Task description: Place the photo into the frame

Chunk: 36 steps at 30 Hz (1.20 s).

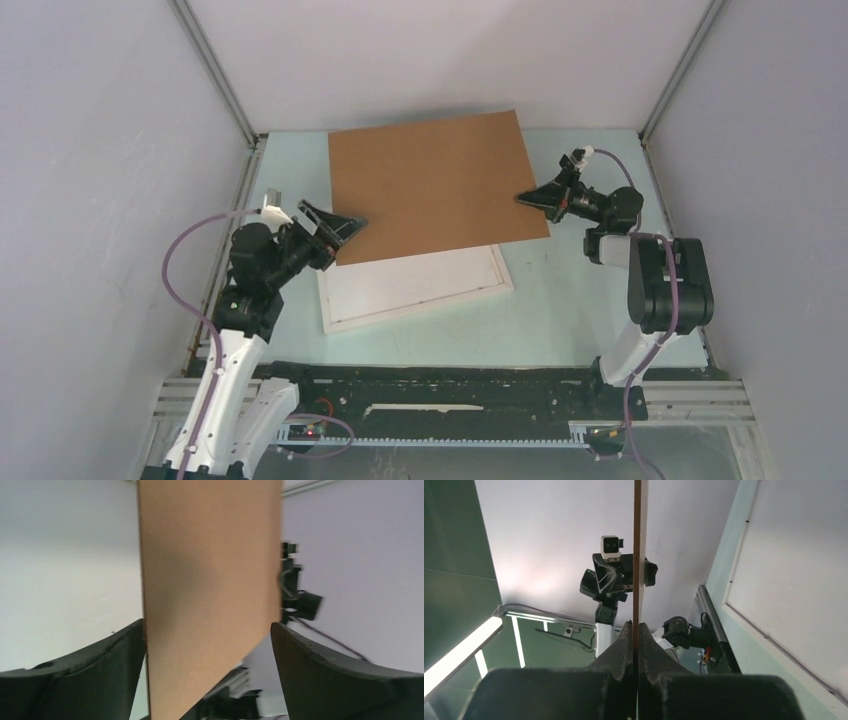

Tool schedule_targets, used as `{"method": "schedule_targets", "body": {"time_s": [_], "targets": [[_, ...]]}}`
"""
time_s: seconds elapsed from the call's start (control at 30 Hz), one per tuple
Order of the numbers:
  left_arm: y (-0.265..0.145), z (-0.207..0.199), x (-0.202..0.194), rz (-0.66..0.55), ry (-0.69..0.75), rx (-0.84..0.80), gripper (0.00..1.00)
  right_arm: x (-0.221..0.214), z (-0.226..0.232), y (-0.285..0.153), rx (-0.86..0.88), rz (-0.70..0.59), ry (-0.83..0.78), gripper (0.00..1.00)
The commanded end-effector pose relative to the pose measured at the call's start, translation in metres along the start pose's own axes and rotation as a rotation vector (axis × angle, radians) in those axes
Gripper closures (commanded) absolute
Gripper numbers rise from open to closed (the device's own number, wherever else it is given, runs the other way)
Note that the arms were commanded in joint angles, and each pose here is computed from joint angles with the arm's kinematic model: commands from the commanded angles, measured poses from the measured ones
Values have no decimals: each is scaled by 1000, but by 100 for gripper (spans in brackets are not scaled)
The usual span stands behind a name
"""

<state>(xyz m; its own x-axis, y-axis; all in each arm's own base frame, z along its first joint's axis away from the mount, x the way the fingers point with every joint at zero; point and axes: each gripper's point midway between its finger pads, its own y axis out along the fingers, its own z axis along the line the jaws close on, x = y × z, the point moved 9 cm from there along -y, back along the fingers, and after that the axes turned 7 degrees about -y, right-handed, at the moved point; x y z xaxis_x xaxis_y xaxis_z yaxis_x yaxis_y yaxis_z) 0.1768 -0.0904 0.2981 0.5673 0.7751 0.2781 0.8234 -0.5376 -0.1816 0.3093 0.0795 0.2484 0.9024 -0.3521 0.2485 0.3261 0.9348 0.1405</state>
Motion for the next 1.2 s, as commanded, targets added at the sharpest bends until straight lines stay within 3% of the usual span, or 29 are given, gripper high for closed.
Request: {"method": "schedule_targets", "body": {"time_s": [0.0, 0.27, 0.4, 0.63, 0.73, 0.93, 1.17], "targets": [[-4, 32, 3, 6, 189, 236, 4, -2, -4, -3, 0, -6, -75, 100], [-26, 87, 10, -133, 277, 598, 0, -2, -40, -7, -70, -5, -56, 100], [-33, 97, 27, -229, 209, 629, 2, -2, -57, -11, -97, 2, -27, 100], [-17, 127, 69, -258, 16, 686, 5, -13, -72, -7, -168, 37, -9, 100], [0, 146, 82, -212, -13, 740, 13, -21, -76, -4, -217, 65, -19, 100], [19, 181, 96, -71, 8, 884, 44, -32, -81, 4, -257, 125, -23, 100], [23, 203, 86, 12, -9, 906, 55, -32, -78, 19, -270, 168, -50, 100]]}}
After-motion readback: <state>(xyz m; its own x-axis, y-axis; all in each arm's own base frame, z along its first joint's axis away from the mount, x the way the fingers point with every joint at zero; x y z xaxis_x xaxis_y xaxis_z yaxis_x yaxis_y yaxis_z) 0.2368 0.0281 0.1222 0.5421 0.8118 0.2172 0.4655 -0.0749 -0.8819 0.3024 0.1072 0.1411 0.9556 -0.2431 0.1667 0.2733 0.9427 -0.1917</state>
